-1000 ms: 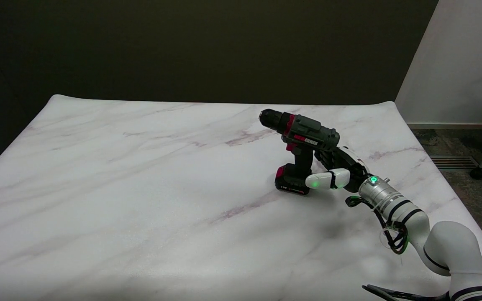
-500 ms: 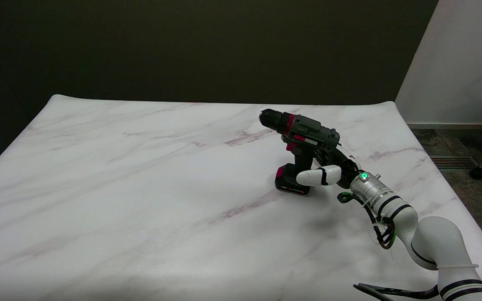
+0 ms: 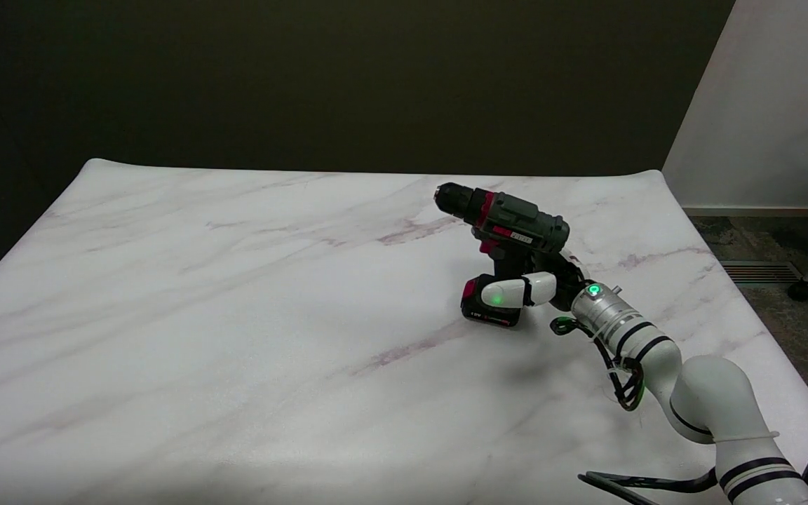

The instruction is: Pick up the power screwdriver.

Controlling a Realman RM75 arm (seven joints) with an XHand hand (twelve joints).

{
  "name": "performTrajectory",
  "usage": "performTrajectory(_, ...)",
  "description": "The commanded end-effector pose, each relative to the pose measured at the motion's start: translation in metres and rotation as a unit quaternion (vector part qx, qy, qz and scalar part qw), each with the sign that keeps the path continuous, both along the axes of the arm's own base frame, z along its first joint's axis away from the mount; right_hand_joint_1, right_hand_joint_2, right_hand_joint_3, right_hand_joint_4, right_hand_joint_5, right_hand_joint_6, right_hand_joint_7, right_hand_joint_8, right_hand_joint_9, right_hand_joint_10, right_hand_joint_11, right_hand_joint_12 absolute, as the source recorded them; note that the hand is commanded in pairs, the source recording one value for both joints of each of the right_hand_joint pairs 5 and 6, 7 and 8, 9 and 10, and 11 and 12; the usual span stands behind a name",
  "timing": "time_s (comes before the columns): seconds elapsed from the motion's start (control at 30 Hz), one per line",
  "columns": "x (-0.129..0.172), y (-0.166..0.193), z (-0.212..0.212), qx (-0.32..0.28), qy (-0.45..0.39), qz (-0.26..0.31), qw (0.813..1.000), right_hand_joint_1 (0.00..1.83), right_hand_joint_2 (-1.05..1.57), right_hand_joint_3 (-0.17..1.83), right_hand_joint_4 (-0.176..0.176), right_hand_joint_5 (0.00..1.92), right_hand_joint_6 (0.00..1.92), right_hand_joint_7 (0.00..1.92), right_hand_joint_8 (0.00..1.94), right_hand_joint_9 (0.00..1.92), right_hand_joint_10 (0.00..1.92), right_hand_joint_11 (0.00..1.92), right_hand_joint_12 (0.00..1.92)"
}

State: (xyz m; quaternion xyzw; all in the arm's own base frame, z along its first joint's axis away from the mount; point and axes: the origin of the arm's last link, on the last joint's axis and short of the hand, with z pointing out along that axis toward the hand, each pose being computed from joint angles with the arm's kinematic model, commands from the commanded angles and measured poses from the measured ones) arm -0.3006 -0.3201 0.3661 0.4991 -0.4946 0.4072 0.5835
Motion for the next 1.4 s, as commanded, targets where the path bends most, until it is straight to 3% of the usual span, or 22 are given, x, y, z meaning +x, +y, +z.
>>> performTrajectory(0.03, 0.004, -0.018, -0.019, 0.024, -0.003, 0.009, 1.0, 1.12, -0.19, 0.34, -0.021, 0.0, 0.0, 0.0, 0.0, 0.0, 0.0, 0.0, 0.0)
performTrajectory(0.37, 0.01, -0.019, -0.016, 0.035, 0.003, 0.012, 0.999, 1.12, -0.23, 0.39, 0.008, 0.0, 0.0, 0.08, 0.08, 0.0, 0.0, 0.15, 0.15)
performTrajectory(0.63, 0.011, -0.02, -0.022, 0.07, -0.02, 0.007, 0.997, 1.11, -0.25, 0.39, 0.017, 0.0, 0.0, 0.16, 0.16, 0.15, 0.15, 0.44, 0.44)
performTrajectory(1.1, 0.009, -0.019, -0.02, 0.086, -0.043, 0.001, 0.995, 1.1, -0.27, 0.42, 0.037, 0.0, 0.0, 0.2, 0.2, 0.19, 0.19, 0.55, 0.55)
performTrajectory(1.2, 0.009, -0.017, -0.015, 0.08, -0.048, 0.0, 0.996, 1.1, -0.26, 0.4, 0.032, 0.02, 0.02, 0.24, 0.24, 0.21, 0.21, 0.61, 0.61)
performTrajectory(1.4, 0.009, -0.015, -0.007, 0.068, -0.048, 0.001, 0.997, 1.13, -0.15, 0.36, -0.045, 0.15, 0.15, 0.62, 0.62, 0.54, 0.54, 0.87, 0.87)
